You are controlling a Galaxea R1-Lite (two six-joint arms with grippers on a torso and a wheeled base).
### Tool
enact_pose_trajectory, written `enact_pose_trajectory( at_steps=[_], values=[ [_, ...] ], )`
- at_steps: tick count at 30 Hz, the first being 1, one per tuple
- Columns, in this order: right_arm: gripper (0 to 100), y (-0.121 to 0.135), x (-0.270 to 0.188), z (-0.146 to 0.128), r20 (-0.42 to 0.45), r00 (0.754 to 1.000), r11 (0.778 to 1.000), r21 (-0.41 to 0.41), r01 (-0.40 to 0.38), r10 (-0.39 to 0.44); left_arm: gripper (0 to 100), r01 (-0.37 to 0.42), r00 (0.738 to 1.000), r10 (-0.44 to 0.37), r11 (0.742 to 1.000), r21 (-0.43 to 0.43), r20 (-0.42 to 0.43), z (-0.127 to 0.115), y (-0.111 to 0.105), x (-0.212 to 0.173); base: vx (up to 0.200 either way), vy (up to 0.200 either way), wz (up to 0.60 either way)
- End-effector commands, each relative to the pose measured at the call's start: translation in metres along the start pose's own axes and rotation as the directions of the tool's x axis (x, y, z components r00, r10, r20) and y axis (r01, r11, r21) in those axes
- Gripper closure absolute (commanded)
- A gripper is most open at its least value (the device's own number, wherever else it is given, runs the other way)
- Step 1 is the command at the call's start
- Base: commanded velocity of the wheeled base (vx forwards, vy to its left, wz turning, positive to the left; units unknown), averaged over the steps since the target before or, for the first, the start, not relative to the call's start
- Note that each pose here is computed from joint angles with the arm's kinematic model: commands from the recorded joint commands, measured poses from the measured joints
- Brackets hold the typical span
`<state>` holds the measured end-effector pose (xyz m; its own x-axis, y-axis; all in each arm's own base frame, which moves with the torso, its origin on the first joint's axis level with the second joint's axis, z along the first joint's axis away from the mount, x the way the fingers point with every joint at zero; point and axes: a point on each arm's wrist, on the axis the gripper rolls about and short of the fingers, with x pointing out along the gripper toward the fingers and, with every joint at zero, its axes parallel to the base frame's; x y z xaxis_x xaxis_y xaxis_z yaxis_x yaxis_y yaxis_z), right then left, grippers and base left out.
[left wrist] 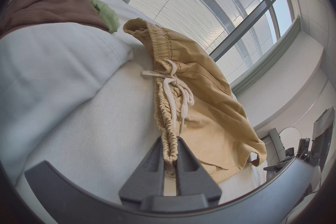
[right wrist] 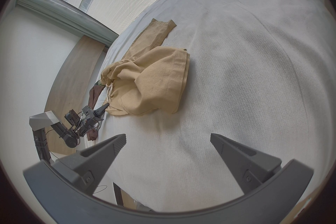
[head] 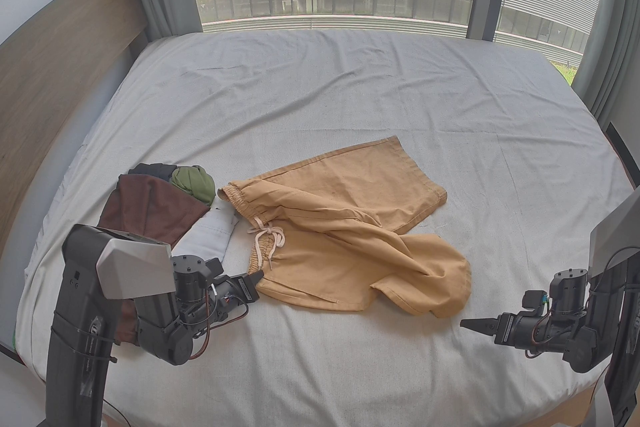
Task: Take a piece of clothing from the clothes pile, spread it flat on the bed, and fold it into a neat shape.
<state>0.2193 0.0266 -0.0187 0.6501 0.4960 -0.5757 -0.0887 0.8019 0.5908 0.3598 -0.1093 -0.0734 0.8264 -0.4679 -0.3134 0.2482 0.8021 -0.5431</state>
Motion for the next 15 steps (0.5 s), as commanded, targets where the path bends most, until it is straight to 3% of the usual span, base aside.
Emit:
enact_pose_trajectory(
  at_steps=[1, 5, 15],
  values=[
    [0, -0.001, -0.001, -0.005, -0.027, 1.000, 1.000, 0.006, 0.006, -0.006, 100, -0.033, 0.999, 0.033, 0.999, -0.003, 0.008, 0.013, -0.003, -0.021, 0.000, 0.000, 0.00],
    [0, -0.004, 0.007, -0.004, -0.026, 1.000, 0.999, -0.042, 0.005, -0.006, 100, -0.071, 0.997, 0.071, 0.997, 0.037, 0.007, 0.019, 0.007, -0.036, 0.000, 0.000, 0.00],
    [0, -0.007, 0.042, 0.001, -0.035, 0.998, 0.990, -0.125, -0.058, 0.054, 100, -0.065, 0.998, 0.065, 0.997, 0.048, 0.013, 0.020, 0.005, -0.033, 0.000, 0.000, 0.00]
  ],
)
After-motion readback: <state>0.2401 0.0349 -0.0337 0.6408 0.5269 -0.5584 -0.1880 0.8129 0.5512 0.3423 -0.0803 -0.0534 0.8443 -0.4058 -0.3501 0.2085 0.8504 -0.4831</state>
